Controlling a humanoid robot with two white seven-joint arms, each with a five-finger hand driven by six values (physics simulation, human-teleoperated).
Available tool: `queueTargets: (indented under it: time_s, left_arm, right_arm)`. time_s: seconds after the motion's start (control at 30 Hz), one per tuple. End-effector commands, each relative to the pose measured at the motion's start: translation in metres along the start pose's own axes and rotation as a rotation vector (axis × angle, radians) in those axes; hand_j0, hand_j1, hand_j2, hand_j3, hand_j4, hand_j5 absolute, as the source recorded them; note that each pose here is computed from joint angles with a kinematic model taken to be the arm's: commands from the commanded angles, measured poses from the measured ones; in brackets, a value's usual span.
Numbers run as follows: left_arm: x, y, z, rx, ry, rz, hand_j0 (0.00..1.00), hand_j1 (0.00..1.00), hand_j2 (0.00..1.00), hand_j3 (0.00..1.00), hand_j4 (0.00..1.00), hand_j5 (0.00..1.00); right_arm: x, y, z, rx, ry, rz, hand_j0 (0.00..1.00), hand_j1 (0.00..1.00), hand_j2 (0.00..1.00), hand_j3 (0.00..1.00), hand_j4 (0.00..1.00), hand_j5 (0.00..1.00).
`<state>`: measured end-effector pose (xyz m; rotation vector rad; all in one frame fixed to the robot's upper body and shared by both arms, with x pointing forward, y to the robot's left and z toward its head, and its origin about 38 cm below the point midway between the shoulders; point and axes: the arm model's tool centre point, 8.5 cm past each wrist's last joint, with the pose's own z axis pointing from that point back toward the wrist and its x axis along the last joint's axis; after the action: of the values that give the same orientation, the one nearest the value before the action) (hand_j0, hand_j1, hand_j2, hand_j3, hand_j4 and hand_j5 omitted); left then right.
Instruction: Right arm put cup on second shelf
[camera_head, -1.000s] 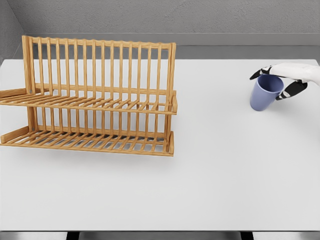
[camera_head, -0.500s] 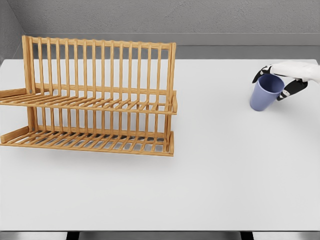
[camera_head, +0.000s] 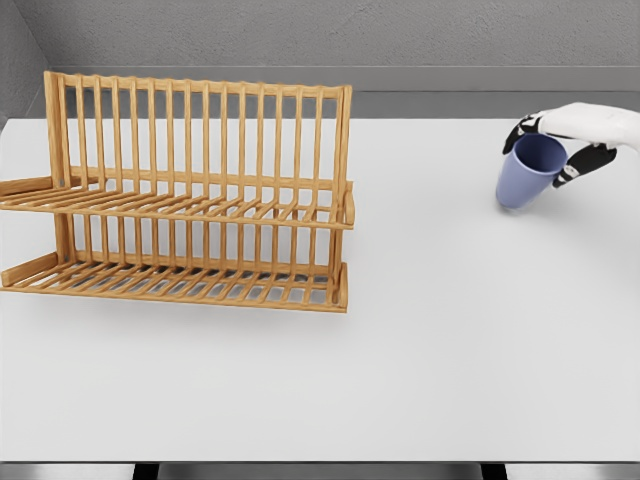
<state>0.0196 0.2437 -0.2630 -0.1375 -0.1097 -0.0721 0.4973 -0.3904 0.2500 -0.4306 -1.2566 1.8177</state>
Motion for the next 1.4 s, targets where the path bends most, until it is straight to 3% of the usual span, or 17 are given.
queueTargets:
  time_s: [0.0,0.13,0.37,0.67,0.77,1.0,1.37]
  left_arm:
    - [0.0,0.0,0.0,0.0,0.0,0.0,1.0,1.0,1.0,1.0,1.0,1.0]
    - [0.0,0.0,0.0,0.0,0.0,0.0,1.0,1.0,1.0,1.0,1.0,1.0]
    - [0.0,0.0,0.0,0.0,0.0,0.0,1.0,1.0,1.0,1.0,1.0,1.0]
    - [0.0,0.0,0.0,0.0,0.0,0.0,1.0,1.0,1.0,1.0,1.0,1.0]
    - [0.0,0.0,0.0,0.0,0.0,0.0,1.0,1.0,1.0,1.0,1.0,1.0]
    - [0.0,0.0,0.0,0.0,0.0,0.0,1.0,1.0,1.0,1.0,1.0,1.0]
    - [0.0,0.0,0.0,0.0,0.0,0.0,1.0,1.0,1.0,1.0,1.0,1.0]
  right_arm:
    - [0.007,-0.006,0.002,-0.011,-0.018,0.02,0.65,0.65,0.65,0.65,0.65,0.65]
    - [0.025,-0.025,0.009,-0.052,-0.056,0.08,0.65,0.65,0.65,0.65,0.65,0.65]
    - [0.049,-0.041,0.012,-0.078,-0.111,0.15,0.65,0.65,0.65,0.65,0.65,0.65]
    - [0.112,-0.062,0.01,-0.109,-0.251,0.299,0.65,0.65,0.65,0.65,0.65,0.65]
    - [0.13,-0.073,0.017,-0.148,-0.284,0.341,0.65,0.65,0.65,0.65,0.65,0.65]
    - [0.172,-0.077,0.018,-0.166,-0.381,0.43,0.65,0.65,0.65,0.65,0.65,0.65]
    - [0.213,-0.083,0.01,-0.205,-0.488,0.484,0.65,0.65,0.65,0.65,0.65,0.65]
